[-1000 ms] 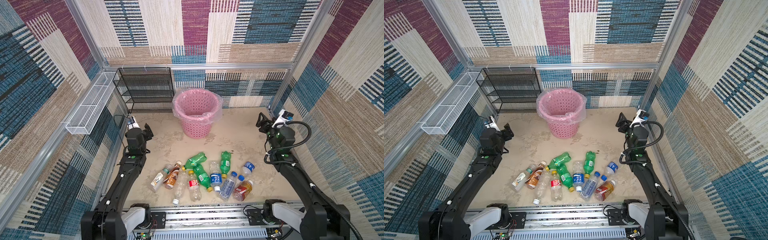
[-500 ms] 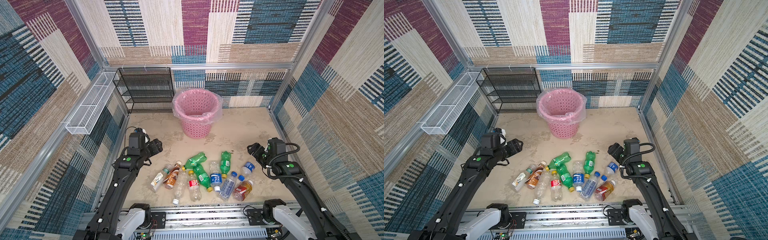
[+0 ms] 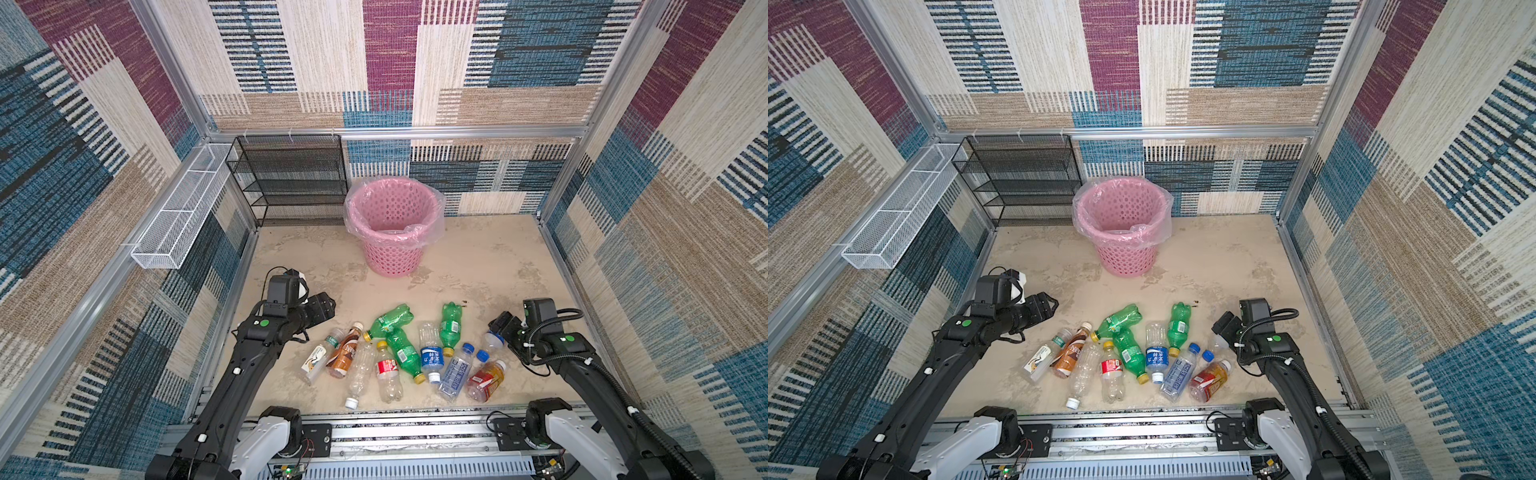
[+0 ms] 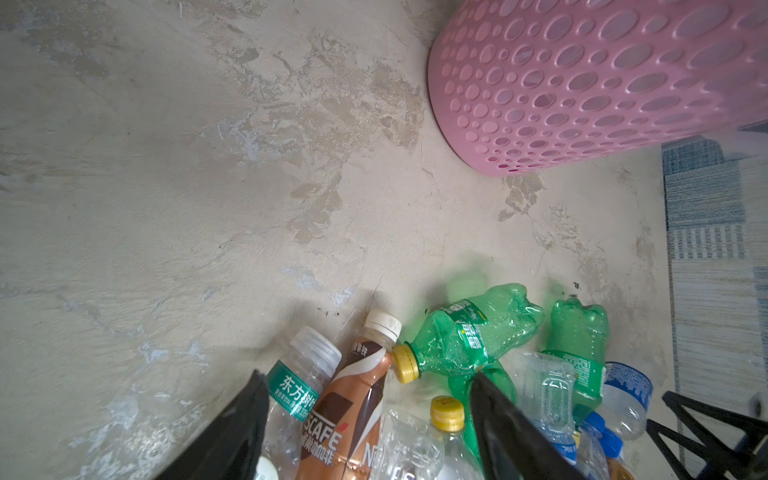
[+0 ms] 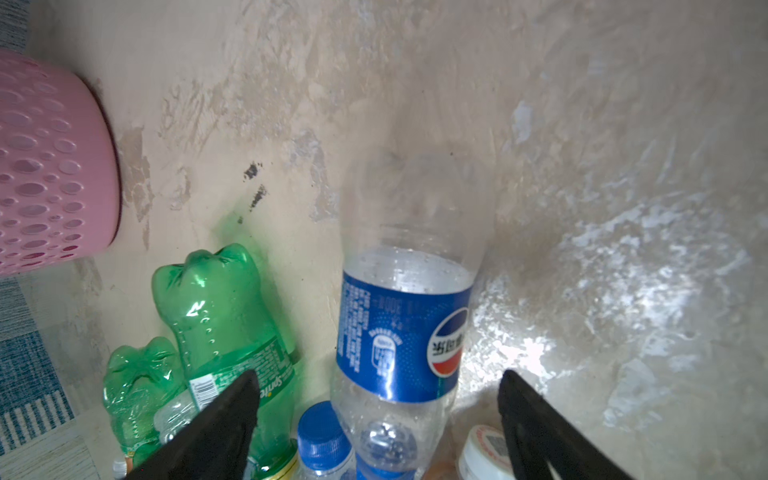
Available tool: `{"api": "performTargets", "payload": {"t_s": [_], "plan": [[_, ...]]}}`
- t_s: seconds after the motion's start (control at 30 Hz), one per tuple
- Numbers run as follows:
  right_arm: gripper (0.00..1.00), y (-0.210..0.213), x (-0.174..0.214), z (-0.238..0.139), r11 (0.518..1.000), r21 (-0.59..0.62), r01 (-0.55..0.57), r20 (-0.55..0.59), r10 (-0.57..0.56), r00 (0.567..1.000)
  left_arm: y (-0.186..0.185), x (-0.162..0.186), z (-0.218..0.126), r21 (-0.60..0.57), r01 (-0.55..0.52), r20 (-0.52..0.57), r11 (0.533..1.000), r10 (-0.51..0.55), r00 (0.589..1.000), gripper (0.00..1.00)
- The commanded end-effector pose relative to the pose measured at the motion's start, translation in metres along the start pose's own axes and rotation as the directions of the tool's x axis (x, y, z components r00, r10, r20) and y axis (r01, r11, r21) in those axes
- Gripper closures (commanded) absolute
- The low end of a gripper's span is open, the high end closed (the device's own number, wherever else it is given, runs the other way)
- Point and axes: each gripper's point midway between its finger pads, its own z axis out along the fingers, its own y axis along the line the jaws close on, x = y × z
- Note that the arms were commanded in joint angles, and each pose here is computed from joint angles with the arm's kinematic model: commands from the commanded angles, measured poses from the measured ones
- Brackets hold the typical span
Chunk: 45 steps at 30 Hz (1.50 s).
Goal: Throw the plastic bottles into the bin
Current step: 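Lower the right gripper onto the blue-label bottle while the left gripper moves over bottles, then lift the blue-label bottle with the right gripper and drop it into the pink bin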
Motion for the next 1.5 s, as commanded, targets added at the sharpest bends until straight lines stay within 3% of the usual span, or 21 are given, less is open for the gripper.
{"api": "performTargets", "payload": {"t_s": [0.0,0.5,0.93,1.3,1.47], "plan": [[0.12,0.011,-0.006,0.007,0.999,-0.043,0.019,0.016,-0.019,1.0,-0.001,0.001,0.001,0.008,0.002,-0.003,1.0,-0.002,1.0,0.23],[0.24,0.005,-0.012,0.031,0.998,-0.008,0.065,0.025,-0.065,0.998,-0.005,-0.001,-0.001,0.011,-0.004,-0.001,1.0,0.004,1.0,0.23],[0.54,0.018,-0.026,0.028,0.993,-0.03,0.118,0.078,-0.115,0.99,-0.01,-0.003,-0.001,0.018,-0.008,0.0,1.0,0.008,1.0,0.23],[0.64,0.06,-0.049,-0.002,0.963,-0.165,0.212,0.198,-0.178,0.964,-0.013,-0.004,-0.007,0.022,-0.014,0.004,1.0,0.014,1.0,0.23],[0.65,0.087,-0.053,-0.022,0.92,-0.278,0.275,0.256,-0.205,0.945,-0.013,-0.003,-0.009,0.02,-0.014,0.002,1.0,0.014,1.0,0.23]]}}
